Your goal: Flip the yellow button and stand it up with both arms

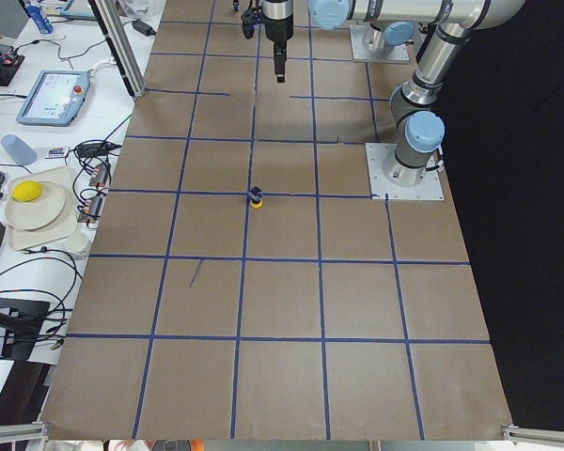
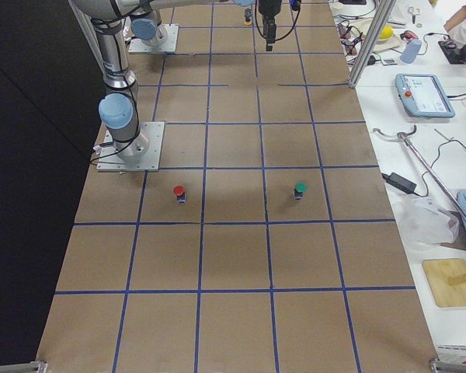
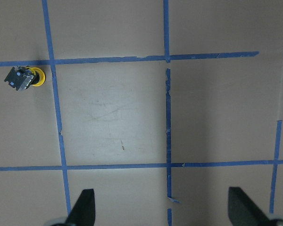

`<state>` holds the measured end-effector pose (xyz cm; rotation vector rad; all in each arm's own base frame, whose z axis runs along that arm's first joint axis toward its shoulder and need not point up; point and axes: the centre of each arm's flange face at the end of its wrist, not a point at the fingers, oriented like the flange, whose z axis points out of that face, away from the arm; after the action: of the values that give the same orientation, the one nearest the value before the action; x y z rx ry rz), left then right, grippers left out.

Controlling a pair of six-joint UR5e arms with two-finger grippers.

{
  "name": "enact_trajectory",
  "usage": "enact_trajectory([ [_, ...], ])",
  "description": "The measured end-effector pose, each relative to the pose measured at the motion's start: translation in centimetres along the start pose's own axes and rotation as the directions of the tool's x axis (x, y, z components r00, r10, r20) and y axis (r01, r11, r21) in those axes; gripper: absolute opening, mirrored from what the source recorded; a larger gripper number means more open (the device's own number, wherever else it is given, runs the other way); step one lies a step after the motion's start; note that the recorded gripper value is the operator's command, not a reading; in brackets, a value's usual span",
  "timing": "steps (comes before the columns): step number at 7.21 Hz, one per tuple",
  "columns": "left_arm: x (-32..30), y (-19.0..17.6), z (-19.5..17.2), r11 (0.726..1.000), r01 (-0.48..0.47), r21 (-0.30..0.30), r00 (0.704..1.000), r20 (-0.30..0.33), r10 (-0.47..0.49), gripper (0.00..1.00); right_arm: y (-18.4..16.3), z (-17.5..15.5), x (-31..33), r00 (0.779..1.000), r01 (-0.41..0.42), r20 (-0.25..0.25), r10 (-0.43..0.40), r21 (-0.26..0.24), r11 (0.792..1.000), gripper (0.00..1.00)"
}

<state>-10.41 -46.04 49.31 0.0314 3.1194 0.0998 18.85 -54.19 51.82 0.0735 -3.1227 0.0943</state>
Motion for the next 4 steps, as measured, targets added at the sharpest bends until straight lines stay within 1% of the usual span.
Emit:
enact_trajectory([
  [4, -0.08, -0.17, 0.06, 1.0, 0.0, 0.003, 1.0, 0.001, 0.0, 1.0, 0.05, -0.06, -0.05, 1.0, 0.0, 0.0, 0.0, 0.001, 1.0, 1.0],
])
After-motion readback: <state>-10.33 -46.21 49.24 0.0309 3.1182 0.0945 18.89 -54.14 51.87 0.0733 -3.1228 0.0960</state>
